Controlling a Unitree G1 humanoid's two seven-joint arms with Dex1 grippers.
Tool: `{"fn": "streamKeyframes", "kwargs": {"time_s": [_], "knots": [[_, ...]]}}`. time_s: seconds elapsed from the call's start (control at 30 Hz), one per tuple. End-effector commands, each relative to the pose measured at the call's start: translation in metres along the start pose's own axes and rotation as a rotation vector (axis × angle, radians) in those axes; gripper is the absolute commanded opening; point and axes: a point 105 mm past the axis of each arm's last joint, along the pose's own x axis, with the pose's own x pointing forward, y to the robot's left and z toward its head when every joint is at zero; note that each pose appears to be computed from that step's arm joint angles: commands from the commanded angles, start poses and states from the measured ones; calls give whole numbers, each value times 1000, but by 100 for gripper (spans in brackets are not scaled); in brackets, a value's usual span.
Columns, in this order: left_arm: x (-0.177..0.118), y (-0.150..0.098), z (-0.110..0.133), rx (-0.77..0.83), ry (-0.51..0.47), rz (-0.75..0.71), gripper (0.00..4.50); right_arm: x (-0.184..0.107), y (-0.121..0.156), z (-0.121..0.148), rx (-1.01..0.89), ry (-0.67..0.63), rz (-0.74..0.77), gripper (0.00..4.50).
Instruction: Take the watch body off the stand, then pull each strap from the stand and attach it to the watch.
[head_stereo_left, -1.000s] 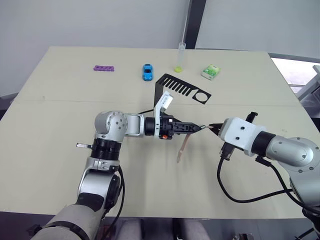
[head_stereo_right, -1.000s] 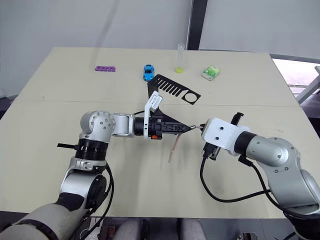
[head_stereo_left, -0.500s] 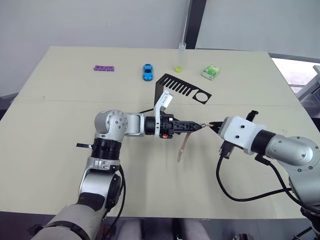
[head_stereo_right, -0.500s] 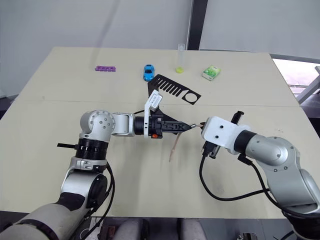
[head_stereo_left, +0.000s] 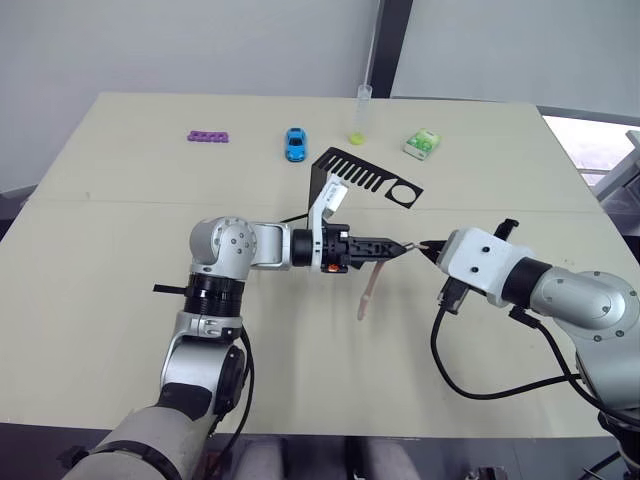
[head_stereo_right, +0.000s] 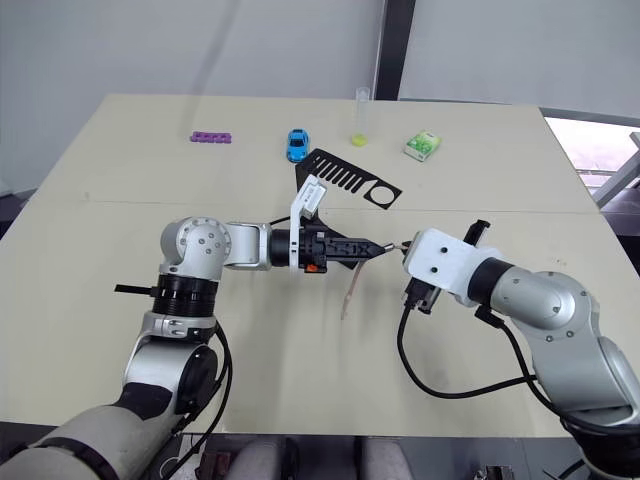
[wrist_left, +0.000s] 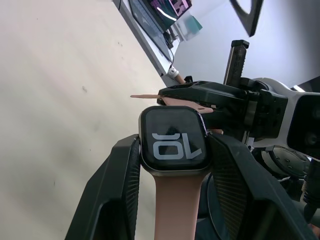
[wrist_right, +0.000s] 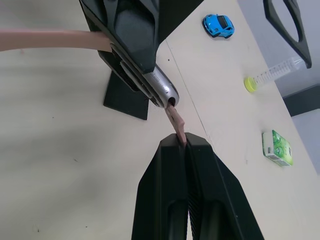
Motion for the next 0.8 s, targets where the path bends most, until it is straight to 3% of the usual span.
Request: {"fn": "streamKeyframes", "kwargs": {"time_s": [0.03, 0.8], "knots": [[12, -24, 7, 68, 5, -89, 159, 1, -3, 10, -17, -32, -27, 0], [20, -25, 4, 75, 24, -87, 159, 1, -5, 11, -31, -27, -25, 0]]}}
